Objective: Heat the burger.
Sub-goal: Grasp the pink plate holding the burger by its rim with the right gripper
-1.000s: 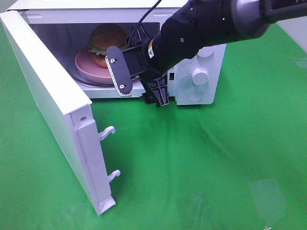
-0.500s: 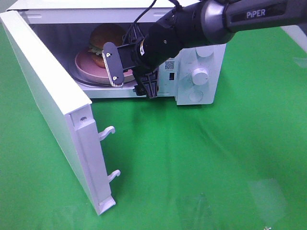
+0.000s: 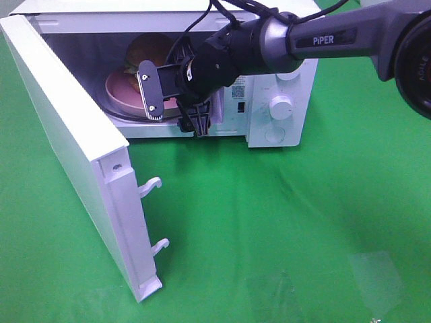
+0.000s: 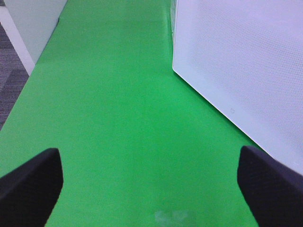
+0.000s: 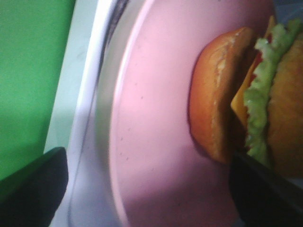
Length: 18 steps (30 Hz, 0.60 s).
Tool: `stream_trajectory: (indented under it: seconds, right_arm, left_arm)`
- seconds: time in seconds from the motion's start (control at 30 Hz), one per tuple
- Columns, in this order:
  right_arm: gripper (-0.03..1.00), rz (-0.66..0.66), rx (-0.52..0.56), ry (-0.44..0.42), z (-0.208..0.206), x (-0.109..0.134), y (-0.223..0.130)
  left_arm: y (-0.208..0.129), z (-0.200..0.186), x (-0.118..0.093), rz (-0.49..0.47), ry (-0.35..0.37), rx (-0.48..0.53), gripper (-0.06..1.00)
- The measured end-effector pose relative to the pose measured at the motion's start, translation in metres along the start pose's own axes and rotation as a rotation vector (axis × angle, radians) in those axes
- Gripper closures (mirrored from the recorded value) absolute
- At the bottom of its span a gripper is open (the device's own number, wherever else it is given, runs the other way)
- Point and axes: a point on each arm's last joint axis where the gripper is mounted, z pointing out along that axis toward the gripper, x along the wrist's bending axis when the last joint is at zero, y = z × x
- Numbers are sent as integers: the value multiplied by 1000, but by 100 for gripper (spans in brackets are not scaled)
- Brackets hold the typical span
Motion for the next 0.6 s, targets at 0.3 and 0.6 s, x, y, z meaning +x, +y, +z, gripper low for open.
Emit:
stream_trajectory:
  seconds: [0.3,0.6]
  right_arm:
    - [11,10,-21,-29,11,2,1]
    - [37,38,-21,-1,16,8,1]
  left_arm:
    - [0,0,2,12,22,2,1]
    - [0,0,3,16,30,2,1]
